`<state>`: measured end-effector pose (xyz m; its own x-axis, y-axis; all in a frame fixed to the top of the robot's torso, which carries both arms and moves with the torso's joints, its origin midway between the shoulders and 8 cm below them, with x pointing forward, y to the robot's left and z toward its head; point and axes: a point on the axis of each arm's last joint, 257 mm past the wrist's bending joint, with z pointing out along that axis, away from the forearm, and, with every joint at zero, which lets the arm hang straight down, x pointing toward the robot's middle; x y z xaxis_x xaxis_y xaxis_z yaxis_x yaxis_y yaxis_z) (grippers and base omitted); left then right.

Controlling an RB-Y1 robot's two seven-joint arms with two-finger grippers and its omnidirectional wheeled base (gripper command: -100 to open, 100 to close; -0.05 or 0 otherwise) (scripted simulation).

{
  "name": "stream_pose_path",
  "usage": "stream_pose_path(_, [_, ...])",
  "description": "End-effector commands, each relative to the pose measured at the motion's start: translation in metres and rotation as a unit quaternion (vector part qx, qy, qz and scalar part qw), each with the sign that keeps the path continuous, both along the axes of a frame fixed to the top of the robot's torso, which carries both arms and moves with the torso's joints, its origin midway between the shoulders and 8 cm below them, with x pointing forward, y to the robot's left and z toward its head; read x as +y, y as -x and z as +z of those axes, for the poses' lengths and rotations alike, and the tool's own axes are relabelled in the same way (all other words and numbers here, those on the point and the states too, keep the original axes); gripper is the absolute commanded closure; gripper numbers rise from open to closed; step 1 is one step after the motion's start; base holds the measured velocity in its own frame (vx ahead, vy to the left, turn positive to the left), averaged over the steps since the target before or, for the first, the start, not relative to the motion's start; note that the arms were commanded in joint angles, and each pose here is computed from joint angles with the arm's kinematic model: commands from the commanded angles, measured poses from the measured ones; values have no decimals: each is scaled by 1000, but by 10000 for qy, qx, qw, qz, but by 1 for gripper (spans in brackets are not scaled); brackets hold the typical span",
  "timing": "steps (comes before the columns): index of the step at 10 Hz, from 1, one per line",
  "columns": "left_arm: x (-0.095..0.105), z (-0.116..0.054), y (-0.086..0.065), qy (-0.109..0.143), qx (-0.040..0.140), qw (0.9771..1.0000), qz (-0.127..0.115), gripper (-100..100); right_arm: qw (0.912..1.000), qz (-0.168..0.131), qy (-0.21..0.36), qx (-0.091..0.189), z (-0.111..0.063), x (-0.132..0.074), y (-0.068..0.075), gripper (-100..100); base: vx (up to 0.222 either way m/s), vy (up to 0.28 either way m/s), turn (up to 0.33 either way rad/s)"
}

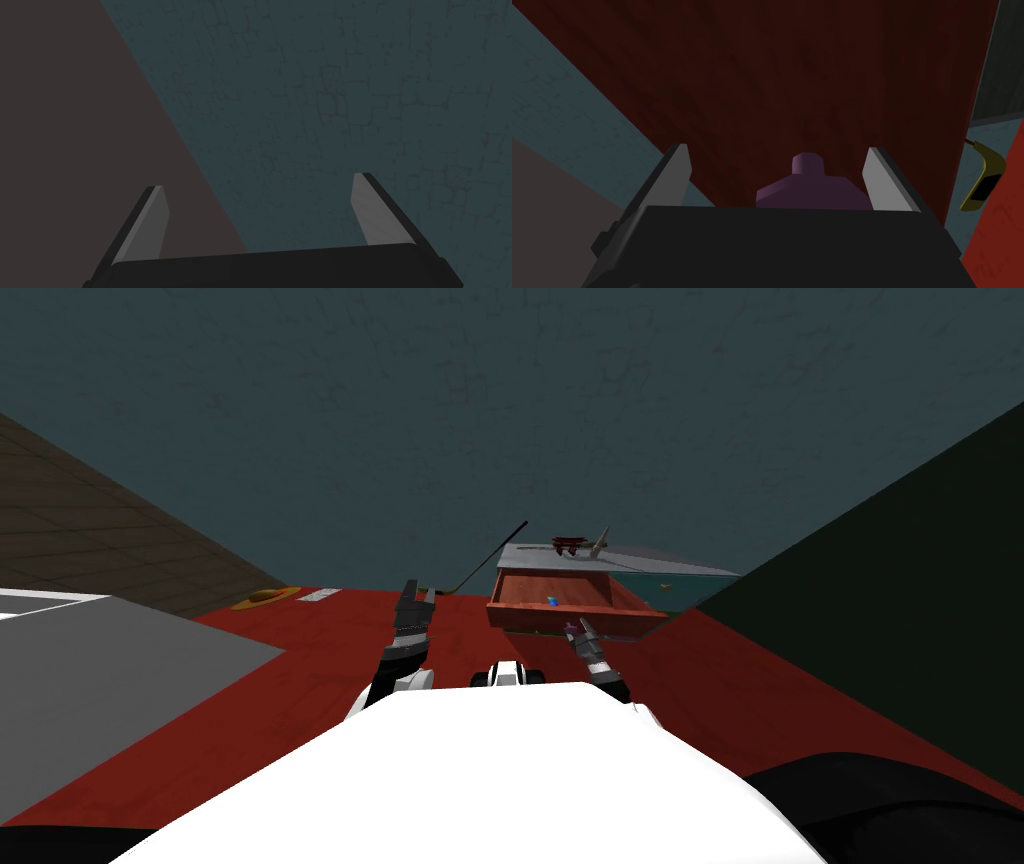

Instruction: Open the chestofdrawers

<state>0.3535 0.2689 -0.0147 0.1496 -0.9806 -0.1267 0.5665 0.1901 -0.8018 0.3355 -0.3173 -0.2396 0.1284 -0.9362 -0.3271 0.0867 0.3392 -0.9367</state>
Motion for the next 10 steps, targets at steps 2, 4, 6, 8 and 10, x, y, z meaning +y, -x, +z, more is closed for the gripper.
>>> stream_pose_path(2, [0, 0, 0, 0, 0, 10000, 0, 0, 9999, -25, 0, -108, 25, -7, -6, -100, -16, 21, 29])
stream_pose_path(4, [0, 0, 0, 0, 0, 10000, 0, 0, 9999, -25, 0, -108, 25, -7, -6, -100, -6, 8, 4])
stream_pose_path(6, [0, 0, 0, 0, 0, 10000, 0, 0, 9998, -101, -18, 143, 4, -8, 0, 0, 0, 0, 0])
stream_pose_path(8, [0, 0, 0, 0, 0, 10000, 0, 0, 9996, -132, -19, 231, -3, -9, 2, 0, 0, 0, 0])
stream_pose_path(10, [0, 0, 0, 0, 0, 10000, 0, 0, 9995, -148, -20, 275, -7, -10, 3, 0, 0, 0, 0])
